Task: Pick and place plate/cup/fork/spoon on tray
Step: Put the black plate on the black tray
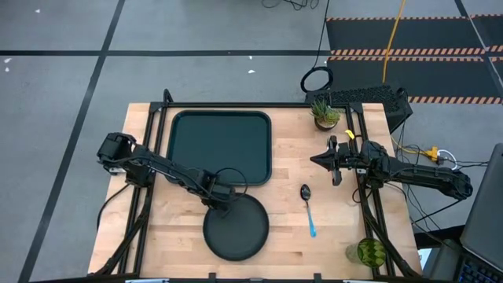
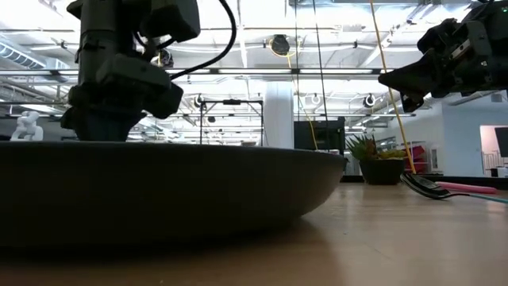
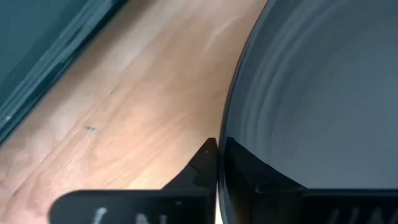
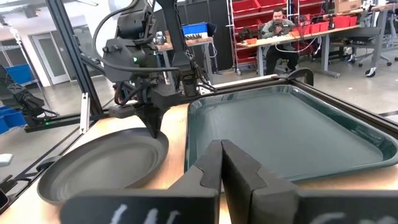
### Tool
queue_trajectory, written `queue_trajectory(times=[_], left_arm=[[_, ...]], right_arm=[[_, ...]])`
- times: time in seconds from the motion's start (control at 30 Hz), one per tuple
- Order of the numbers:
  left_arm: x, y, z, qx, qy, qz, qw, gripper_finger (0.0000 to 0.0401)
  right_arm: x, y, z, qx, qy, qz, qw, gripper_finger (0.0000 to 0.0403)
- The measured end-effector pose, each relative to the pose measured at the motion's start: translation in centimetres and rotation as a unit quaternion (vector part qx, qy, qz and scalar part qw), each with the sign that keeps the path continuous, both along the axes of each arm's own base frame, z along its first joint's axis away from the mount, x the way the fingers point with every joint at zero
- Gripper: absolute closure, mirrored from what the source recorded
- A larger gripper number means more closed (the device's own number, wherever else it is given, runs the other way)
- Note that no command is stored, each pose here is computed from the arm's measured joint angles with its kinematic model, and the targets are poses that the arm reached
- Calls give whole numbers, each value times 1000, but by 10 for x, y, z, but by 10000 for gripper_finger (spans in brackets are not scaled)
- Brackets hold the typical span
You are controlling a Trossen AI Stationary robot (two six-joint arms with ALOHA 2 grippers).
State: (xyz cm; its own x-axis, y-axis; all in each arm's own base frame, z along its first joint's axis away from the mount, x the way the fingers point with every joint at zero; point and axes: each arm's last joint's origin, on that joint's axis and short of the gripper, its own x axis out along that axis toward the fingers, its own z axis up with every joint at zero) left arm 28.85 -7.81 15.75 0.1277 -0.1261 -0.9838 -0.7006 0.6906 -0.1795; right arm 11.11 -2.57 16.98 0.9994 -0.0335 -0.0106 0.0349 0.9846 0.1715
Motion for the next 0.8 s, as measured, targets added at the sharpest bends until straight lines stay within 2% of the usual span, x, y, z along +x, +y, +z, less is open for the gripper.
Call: queue_trajectory(times=[0.8], left_arm=[[11,14,2,-100,-42,-86,990,395]], right_arm=[[0,0,-1,1,3,0,1000,403]])
